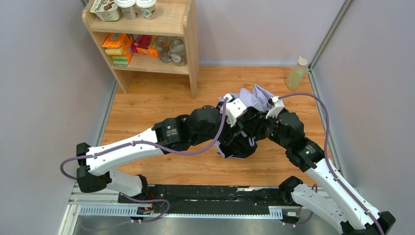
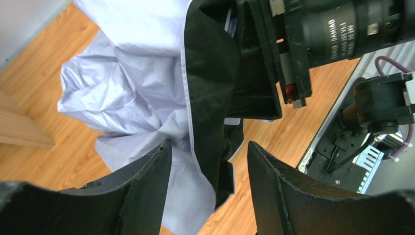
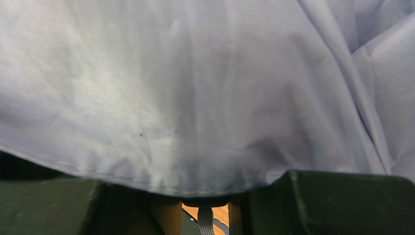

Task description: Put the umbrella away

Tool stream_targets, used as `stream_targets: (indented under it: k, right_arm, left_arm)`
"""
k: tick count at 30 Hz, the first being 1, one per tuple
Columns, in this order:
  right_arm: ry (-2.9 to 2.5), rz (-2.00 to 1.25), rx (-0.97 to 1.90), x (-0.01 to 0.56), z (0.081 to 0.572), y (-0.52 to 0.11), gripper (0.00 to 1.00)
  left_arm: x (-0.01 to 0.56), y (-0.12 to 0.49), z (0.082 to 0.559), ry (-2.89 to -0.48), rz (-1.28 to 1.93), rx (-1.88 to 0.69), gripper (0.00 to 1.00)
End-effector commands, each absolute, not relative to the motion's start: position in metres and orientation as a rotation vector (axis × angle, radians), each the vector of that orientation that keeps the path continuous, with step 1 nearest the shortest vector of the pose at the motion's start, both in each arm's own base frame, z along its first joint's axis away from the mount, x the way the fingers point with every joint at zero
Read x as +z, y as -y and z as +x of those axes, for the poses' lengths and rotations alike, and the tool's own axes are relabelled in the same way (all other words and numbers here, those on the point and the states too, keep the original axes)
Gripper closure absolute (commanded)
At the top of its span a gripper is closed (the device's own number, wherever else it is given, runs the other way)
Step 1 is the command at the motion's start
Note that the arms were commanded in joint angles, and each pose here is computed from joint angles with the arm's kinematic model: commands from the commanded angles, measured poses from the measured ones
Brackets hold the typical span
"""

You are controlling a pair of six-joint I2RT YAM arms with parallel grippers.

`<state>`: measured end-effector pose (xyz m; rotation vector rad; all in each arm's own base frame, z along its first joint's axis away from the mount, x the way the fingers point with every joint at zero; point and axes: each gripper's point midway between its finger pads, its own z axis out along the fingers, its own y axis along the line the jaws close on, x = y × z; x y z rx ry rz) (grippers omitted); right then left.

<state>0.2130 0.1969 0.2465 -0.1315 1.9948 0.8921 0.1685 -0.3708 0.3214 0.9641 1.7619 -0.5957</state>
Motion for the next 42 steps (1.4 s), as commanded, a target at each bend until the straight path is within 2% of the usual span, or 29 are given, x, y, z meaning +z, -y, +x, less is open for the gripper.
stream_targets:
  k: [1, 5, 9, 11, 14, 17, 24, 29, 34, 36, 37, 39, 40, 42]
  right_arm:
    - [-1.823, -0.154, 0.96, 0.301, 0.213, -0.2, 1.0]
    - [-1.813, -0.151, 0.968, 0.305, 0.213, -0.2, 1.0]
    - [-1.823, -0.14, 0.979, 0.305, 0.215, -0.203, 1.0]
    - [-1.829, -0.118, 0.994, 0.305, 0.216, -0.204, 1.0]
    - [-1.843, -0.062, 1.007, 0.303, 0.218, -0.204, 1.0]
    - [-1.864, -0.007, 0.986, 0.297, 0.222, -0.2, 1.0]
    - [-1.922, 0.335, 0.716, 0.258, 0.248, -0.153, 1.0]
    - [-1.868, 0.455, 0.669, 0.254, 0.254, -0.137, 1.0]
    - [-1.857, 0.423, 0.647, 0.258, 0.254, -0.134, 1.0]
    - [-1.796, 0.261, 0.73, 0.274, 0.252, -0.152, 1.0]
    - [-1.786, 0.194, 0.752, 0.278, 0.25, -0.159, 1.0]
    - [-1.81, 0.15, 0.717, 0.274, 0.249, -0.158, 1.0]
    - [-1.827, 0.125, 0.702, 0.271, 0.249, -0.159, 1.0]
    - [-1.842, 0.066, 0.729, 0.271, 0.244, -0.166, 1.0]
  left_arm:
    - [0.323, 0.372, 0.178, -1.823, 0.9, -0.588, 0.35]
    - [0.312, 0.382, 0.178, -1.841, 0.922, -0.589, 0.4]
    - [0.3, 0.377, 0.197, -1.844, 0.911, -0.423, 0.53]
    - [0.299, 0.371, 0.21, -1.837, 0.9, -0.318, 0.65]
    - [0.317, 0.369, 0.218, -1.784, 0.879, -0.227, 0.76]
    - [0.334, 0.366, 0.225, -1.744, 0.824, -0.165, 1.0]
    - [0.392, 0.319, 0.226, -1.585, 0.617, -0.011, 1.0]
    - [0.402, 0.282, 0.224, -1.483, 0.482, 0.128, 1.0]
    - [0.389, 0.269, 0.215, -1.512, 0.458, 0.028, 1.0]
    - [0.371, 0.273, 0.207, -1.559, 0.49, -0.073, 1.0]
    - [0.367, 0.287, 0.199, -1.566, 0.529, -0.202, 1.0]
    - [0.373, 0.298, 0.179, -1.575, 0.579, -0.42, 0.59]
    - [0.377, 0.301, 0.174, -1.574, 0.594, -0.469, 0.31]
    - [0.383, 0.31, 0.166, -1.568, 0.655, -0.528, 0.3]
